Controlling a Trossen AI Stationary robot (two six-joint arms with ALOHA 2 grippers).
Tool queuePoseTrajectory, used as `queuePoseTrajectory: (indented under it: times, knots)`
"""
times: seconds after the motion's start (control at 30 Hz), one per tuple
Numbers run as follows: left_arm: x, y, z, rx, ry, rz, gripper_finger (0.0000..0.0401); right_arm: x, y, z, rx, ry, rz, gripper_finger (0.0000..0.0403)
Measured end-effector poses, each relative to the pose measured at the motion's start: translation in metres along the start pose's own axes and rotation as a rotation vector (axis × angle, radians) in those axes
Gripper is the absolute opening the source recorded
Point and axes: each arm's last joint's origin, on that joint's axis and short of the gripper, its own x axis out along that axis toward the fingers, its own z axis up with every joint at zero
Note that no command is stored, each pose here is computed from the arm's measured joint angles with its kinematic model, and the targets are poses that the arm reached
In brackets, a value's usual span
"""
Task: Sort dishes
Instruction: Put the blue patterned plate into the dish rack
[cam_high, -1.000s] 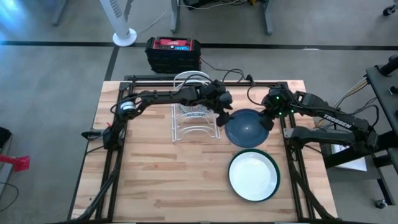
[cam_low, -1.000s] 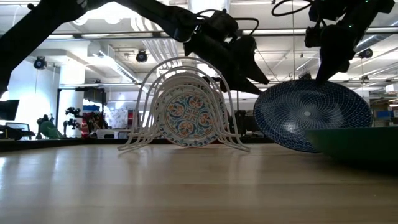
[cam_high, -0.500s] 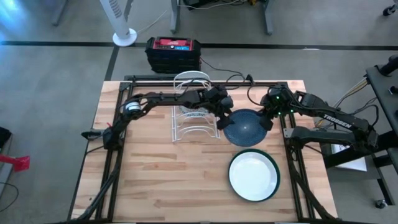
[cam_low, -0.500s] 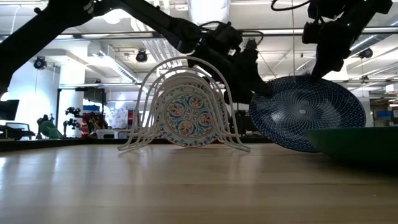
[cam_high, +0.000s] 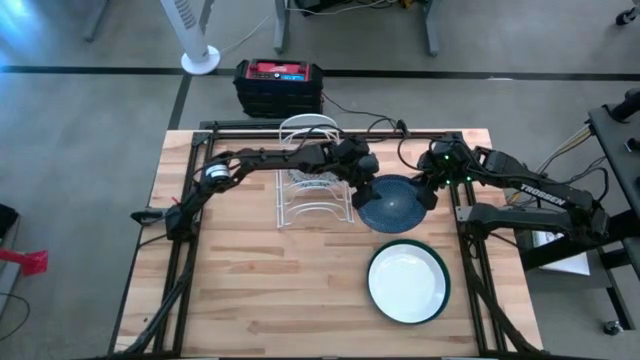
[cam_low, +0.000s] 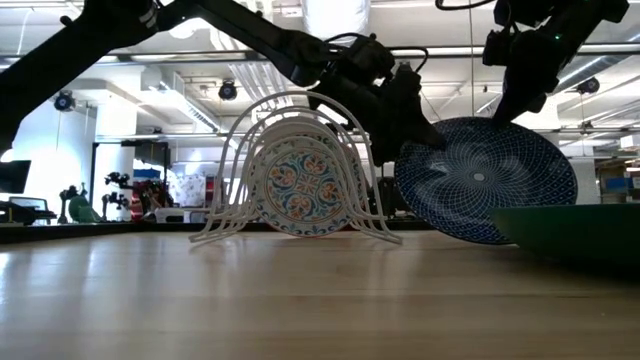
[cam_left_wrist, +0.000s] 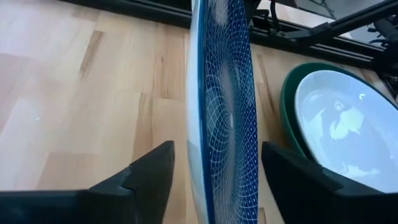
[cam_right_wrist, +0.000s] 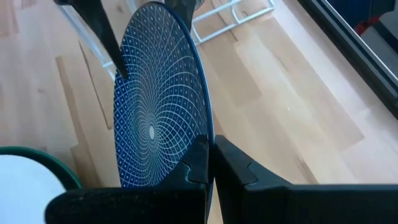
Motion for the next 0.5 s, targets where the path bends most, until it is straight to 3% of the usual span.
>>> queuePoseTrajectory:
  times: [0.17,0.33,0.5]
  knots:
    - [0.0022,0.0001,-0.0029,-0.003,0.011,0.009,0.014,0.0,0.0,0.0004,-0.001,-0.004,0.0,0.0]
    - [0.0028,-0.0021,-0.0026,-0.002,0.015,0.012,0.0024,-0.0006,0.0005,0.0007,-0.007,-0.008,0.01,0.0]
    - [0.0033,-0.0042,-0.0016,0.004,0.013,0.012,0.0021,-0.0023,0.001,0.0004,-0.005,-0.012,0.012,0.0]
